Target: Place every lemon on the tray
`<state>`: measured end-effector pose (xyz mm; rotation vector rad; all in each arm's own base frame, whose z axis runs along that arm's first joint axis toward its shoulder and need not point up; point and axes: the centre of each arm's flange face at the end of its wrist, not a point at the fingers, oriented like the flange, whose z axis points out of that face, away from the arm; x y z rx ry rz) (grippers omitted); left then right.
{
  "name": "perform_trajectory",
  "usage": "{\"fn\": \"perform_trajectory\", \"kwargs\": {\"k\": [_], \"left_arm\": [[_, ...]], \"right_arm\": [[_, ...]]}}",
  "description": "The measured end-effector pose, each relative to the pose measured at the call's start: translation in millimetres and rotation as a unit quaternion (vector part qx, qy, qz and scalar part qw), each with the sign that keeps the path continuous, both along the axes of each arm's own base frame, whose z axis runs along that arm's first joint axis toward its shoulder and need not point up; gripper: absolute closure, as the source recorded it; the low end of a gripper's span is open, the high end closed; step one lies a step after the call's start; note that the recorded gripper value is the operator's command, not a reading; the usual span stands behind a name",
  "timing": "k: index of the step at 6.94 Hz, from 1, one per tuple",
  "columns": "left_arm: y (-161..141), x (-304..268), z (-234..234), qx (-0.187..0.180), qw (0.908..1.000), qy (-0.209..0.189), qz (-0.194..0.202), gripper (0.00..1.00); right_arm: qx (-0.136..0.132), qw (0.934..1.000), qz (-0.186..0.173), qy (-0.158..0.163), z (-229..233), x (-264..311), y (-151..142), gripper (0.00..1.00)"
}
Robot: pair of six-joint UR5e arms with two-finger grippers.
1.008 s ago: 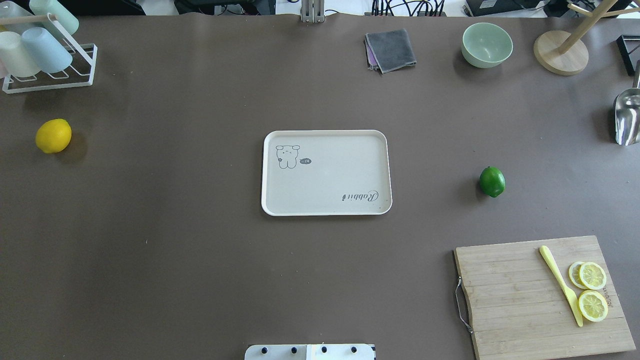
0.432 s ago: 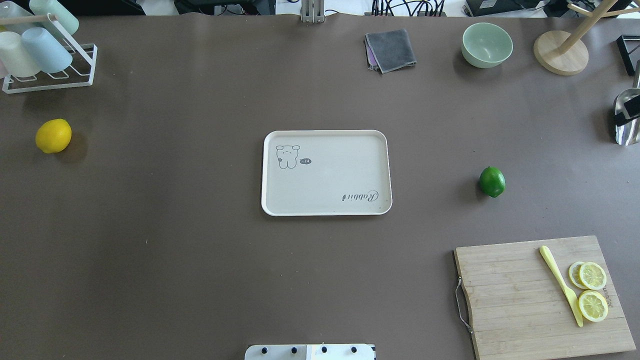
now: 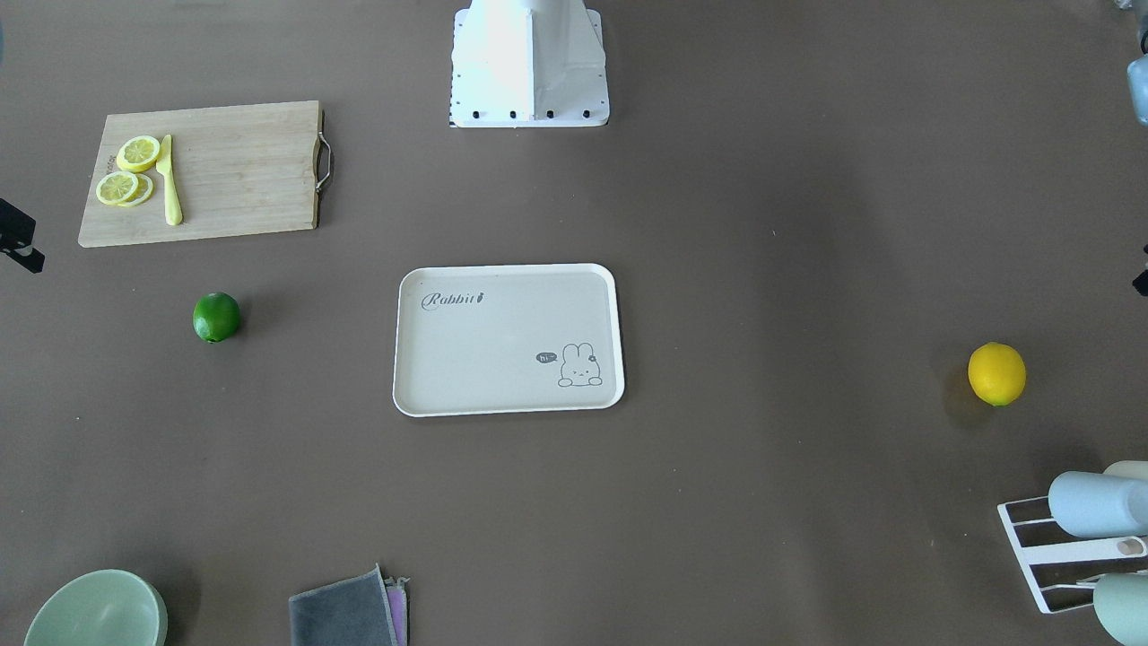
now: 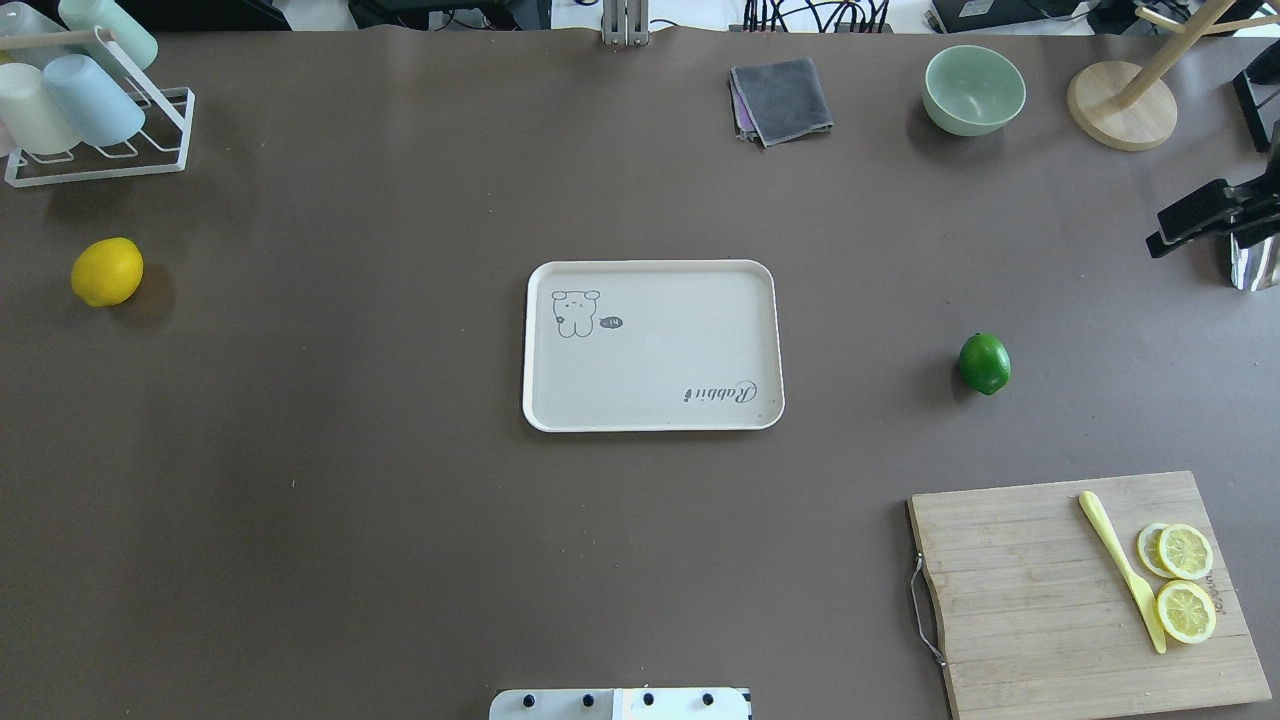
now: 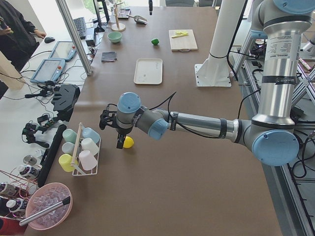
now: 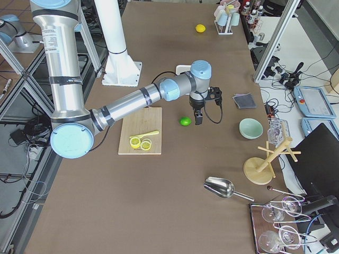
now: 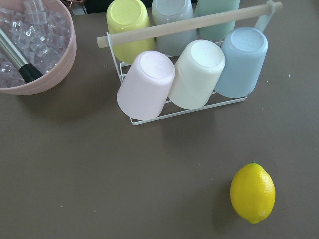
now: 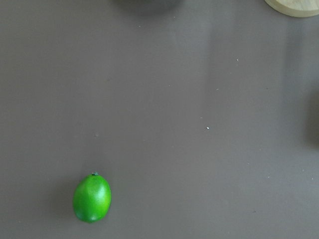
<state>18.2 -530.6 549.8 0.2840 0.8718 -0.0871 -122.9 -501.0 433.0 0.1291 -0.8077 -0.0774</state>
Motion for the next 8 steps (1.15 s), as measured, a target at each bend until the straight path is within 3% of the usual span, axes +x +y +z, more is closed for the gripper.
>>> {"fn": "perform_trajectory", "kwargs": {"k": [2,5,8], "left_arm": [[-4.4,18.7,-6.9,-0.004,1.0,0.009,0.003,0.02],[-16.0,25.4,-11.5,-0.001,0.9999,0.01,0.006,0.02],[-17.2,25.9,-10.6,0.001,0.9999,0.009,0.008,0.02]], "right_arm": [[0.013,0.9993,0.036,-0.004,3.3,-61.4,20.2,0.0],[0.017,0.9992,0.037,0.005,30.0,-148.8,39.6,0.0],[0.022,0.999,0.036,-0.015,57.3,-200.5,41.9,0.0]]}}
